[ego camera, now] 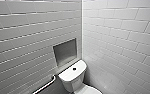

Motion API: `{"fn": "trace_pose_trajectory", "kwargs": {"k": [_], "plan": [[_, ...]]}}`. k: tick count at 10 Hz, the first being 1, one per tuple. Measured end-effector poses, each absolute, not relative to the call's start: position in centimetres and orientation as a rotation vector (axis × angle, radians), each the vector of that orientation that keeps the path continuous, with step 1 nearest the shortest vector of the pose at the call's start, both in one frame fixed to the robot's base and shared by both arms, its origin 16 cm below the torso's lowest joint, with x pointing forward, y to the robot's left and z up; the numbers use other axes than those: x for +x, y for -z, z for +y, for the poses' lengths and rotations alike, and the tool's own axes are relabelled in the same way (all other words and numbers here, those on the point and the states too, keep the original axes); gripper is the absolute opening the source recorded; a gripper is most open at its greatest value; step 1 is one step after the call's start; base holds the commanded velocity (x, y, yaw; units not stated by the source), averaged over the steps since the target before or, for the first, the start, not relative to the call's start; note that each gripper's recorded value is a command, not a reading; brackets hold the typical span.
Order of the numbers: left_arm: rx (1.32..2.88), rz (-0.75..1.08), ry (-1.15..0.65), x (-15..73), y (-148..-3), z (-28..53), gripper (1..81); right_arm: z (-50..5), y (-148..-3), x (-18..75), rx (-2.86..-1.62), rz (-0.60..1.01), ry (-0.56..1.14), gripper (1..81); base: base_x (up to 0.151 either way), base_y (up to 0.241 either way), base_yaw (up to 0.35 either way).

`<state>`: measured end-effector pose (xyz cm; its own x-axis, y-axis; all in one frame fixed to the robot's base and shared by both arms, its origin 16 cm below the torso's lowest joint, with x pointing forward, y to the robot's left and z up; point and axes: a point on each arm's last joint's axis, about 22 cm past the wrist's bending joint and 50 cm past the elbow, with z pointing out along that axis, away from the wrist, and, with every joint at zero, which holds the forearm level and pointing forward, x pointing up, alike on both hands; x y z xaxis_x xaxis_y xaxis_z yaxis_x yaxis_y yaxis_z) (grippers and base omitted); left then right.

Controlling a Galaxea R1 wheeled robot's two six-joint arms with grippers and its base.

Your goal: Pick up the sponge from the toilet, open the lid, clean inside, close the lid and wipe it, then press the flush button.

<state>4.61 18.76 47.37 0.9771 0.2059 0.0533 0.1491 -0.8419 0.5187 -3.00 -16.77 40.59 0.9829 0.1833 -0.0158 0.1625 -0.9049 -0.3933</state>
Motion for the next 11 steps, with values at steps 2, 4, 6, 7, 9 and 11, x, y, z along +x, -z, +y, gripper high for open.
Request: {"fn": "trace_pose_trajectory", "kwargs": {"k": [2,4,6,7,9,11], "plan": [[2.554,0.245,-0.166,6.0,-48.9,19.1,81.1,-16.8,-40.6,-3.0,-2.728,-0.248,-0.073,1.0,0.0,0.0,0.0],[2.537,0.241,-0.207,8.3,-50.5,20.4,1.0,-16.8,-40.6,-3.0,-2.728,-0.248,-0.073,1.0,0.0,0.0,0.0],[2.494,0.249,-0.246,10.7,-52.7,20.6,1.0,-16.7,-40.6,-2.9,-2.728,-0.249,-0.073,1.0,0.0,0.0,0.0],[2.483,0.248,-0.275,12.4,-53.7,21.3,1.0,-16.7,-40.6,-2.9,-2.728,-0.248,-0.072,1.0,0.0,0.0,0.0],[2.464,0.247,-0.338,16.2,-55.4,22.1,81.1,-16.7,-40.6,-2.7,-2.727,-0.248,-0.069,1.0,0.0,0.0,0.0],[2.44,0.248,-0.372,19.3,-56.9,21.9,81.1,-16.7,-40.6,-2.7,-2.727,-0.248,-0.069,1.0,0.0,0.0,0.0]]}}
